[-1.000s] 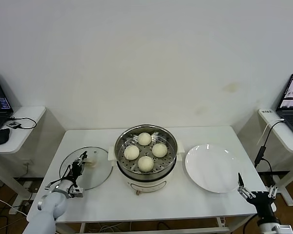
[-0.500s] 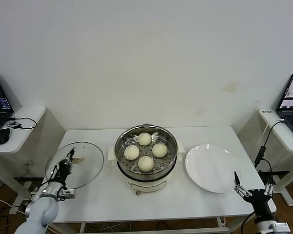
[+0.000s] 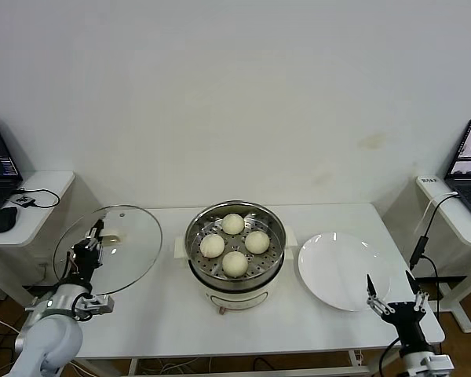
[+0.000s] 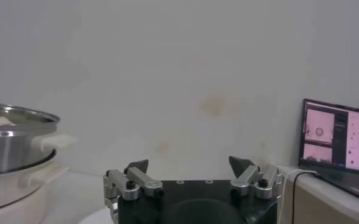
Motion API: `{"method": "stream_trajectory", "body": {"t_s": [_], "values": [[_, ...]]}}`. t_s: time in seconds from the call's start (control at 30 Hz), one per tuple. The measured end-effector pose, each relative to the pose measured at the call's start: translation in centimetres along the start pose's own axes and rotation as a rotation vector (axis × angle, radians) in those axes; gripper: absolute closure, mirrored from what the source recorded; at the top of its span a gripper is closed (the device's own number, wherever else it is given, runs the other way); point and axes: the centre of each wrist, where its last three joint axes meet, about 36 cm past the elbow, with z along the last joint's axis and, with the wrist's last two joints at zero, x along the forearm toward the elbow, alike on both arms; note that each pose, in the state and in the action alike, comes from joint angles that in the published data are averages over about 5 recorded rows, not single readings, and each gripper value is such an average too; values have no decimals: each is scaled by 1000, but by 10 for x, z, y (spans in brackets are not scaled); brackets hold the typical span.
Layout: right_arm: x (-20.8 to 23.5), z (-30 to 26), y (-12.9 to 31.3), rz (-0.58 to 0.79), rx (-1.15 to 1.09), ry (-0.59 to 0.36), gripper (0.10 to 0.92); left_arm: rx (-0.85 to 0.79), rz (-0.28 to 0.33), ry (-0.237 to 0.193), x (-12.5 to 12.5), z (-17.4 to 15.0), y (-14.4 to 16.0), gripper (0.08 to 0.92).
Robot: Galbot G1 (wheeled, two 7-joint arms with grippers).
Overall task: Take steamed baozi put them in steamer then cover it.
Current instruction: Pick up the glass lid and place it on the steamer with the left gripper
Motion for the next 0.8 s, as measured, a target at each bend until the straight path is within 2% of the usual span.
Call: {"method": "stream_trajectory", "body": {"t_s": [0.17, 0.33, 0.53, 0.8], "values": [[2, 2, 6, 5, 20, 5, 200, 57, 7, -40, 4, -30, 19, 859], [6, 7, 15, 7, 49, 15, 199, 104, 43, -71, 3, -63, 22, 859], [9, 13, 30, 1, 78, 30, 200, 112, 72, -97, -7, -100, 20, 859], [7, 22, 46, -16, 110, 38, 200, 68, 68, -116, -21, -151, 19, 859]]}}
